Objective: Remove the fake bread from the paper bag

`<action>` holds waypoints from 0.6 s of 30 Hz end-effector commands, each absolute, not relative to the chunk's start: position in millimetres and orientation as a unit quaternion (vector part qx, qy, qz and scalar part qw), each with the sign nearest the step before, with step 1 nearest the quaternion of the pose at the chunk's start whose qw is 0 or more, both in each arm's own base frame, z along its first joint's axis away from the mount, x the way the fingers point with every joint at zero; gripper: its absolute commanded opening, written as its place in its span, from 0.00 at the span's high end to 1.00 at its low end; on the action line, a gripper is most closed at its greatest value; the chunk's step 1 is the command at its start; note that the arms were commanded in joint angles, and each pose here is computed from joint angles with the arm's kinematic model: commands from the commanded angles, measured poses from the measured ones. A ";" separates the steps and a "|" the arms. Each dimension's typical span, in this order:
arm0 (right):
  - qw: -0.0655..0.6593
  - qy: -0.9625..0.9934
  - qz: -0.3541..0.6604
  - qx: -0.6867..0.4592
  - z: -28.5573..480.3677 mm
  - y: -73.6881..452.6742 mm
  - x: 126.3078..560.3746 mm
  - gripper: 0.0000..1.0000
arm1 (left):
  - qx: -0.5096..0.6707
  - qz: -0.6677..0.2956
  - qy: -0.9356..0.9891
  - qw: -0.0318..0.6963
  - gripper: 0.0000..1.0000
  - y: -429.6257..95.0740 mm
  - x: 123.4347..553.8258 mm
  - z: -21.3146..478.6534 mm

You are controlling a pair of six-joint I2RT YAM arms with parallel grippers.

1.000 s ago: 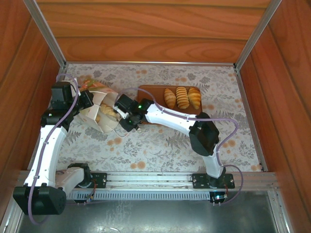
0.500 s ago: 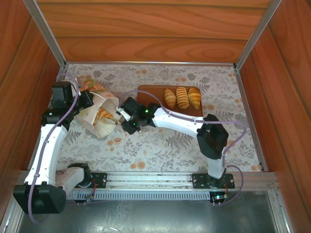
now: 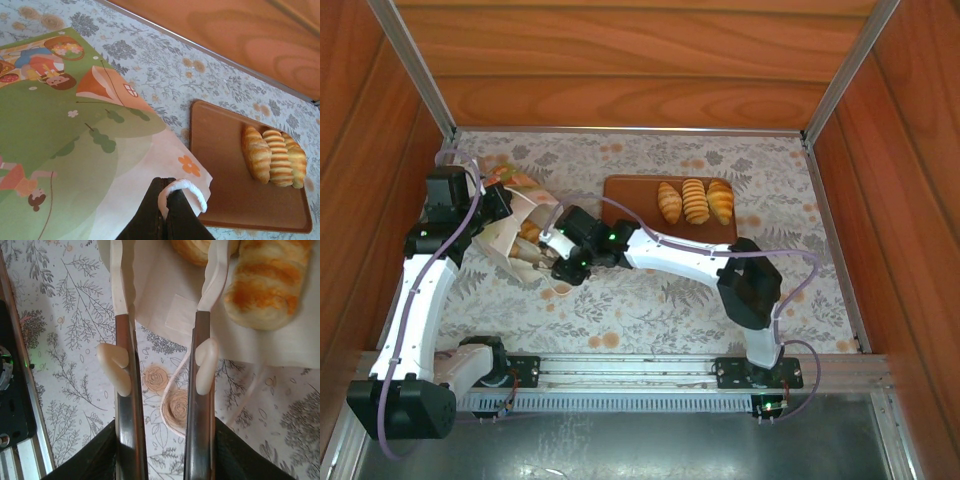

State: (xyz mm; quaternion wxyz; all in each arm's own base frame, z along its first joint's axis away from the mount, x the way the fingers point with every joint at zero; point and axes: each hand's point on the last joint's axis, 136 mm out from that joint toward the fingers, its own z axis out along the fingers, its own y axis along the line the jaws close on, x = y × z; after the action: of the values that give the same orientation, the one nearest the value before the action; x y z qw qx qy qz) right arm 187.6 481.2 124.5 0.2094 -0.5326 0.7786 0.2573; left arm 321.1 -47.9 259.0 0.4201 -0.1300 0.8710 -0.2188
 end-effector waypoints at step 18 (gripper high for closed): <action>0.260 0.709 0.130 -0.642 94.4 511.4 209.7 0.51 | -0.132 -0.233 0.863 0.428 1.00 -49.3 322.2 272.3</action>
State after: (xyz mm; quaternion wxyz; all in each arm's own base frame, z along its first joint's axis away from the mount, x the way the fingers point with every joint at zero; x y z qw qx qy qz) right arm 207.6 503.5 93.2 0.2384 -0.6117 0.7374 0.1588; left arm 320.5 -50.4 259.5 0.4178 -0.1279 0.8707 -0.2259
